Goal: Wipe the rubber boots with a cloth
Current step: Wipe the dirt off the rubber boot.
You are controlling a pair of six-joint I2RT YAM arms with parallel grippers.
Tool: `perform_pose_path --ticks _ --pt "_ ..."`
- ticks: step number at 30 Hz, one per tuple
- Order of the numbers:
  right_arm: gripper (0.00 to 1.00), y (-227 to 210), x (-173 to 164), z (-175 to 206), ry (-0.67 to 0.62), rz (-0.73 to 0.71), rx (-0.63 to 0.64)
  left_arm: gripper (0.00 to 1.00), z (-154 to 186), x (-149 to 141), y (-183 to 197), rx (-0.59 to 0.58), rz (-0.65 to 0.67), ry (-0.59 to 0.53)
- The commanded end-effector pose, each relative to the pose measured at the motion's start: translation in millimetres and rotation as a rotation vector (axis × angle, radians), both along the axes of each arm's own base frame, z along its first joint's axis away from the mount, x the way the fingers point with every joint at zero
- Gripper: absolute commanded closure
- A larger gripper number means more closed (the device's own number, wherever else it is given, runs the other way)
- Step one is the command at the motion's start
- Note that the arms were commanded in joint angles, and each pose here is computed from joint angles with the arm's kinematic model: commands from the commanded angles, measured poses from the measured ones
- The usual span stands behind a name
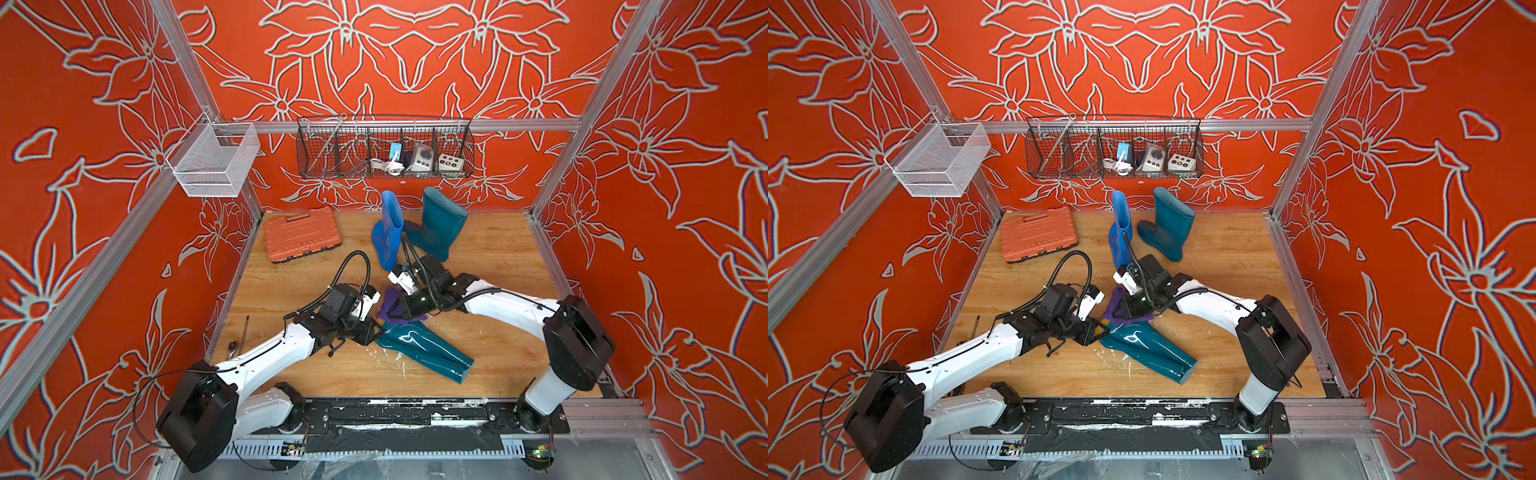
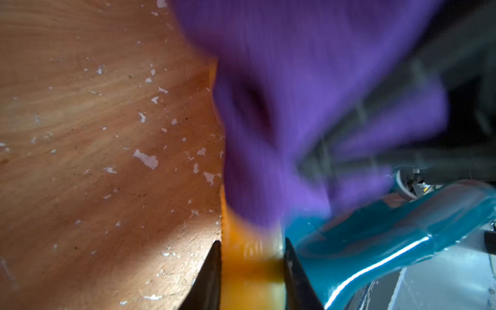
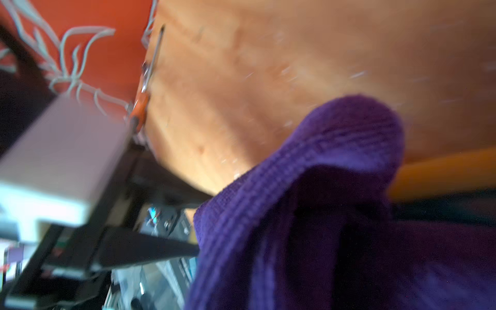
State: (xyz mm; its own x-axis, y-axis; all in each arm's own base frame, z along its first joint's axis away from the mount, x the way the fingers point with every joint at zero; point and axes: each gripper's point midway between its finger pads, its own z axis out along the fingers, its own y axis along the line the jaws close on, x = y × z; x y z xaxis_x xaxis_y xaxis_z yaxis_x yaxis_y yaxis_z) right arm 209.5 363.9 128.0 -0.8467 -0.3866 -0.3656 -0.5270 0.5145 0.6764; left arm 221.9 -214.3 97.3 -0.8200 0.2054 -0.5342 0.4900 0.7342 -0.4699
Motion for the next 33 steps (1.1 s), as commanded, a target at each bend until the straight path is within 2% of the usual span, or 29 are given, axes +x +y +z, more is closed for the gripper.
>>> perform_pose_path --ticks 1,6,9,12,16,19,22,26,28,30,33 --pt "1.0 -11.3 -5.9 -2.6 0.04 -0.026 0.002 1.0 54.0 16.5 -21.4 -0.15 -0.042 -0.16" --pt "1.0 -76.8 67.4 -9.0 0.067 -0.262 -0.033 1.0 57.7 13.7 -20.8 -0.159 -0.045 -0.163" --pt "1.0 -86.4 91.8 -2.3 0.056 -0.288 -0.048 1.0 57.2 11.1 -19.1 -0.161 -0.041 -0.161" --pt "1.0 -62.8 82.3 7.4 0.048 -0.237 -0.014 1.0 57.9 9.4 -17.6 -0.162 -0.036 -0.159" --pt "1.0 -18.3 26.4 5.2 0.048 -0.079 -0.025 1.0 58.8 10.9 -15.8 -0.157 -0.02 -0.161" --pt "1.0 -3.1 -5.9 5.6 0.051 -0.005 -0.014 1.0 57.9 12.6 -15.2 -0.149 -0.01 -0.153" --pt "1.0 -23.3 -0.2 -2.2 0.044 -0.04 -0.064 1.0 57.0 12.2 -14.3 -0.144 -0.003 -0.142" --pt "1.0 -76.7 49.8 0.4 0.104 -0.236 -0.082 1.0 55.4 13.7 -11.4 -0.138 0.033 -0.119" --pt "1.0 -91.9 64.3 13.4 0.045 -0.267 -0.102 1.0 51.5 13.8 -10.3 -0.14 0.055 -0.096" --pt "1.0 -84.8 57.7 17.3 0.034 -0.23 -0.12 1.0 47.5 15.0 -8.2 -0.14 0.08 -0.089" --pt "1.0 -50.0 24.9 7.2 0.039 -0.105 -0.144 1.0 42.0 17.1 -7.5 -0.143 0.101 -0.081"
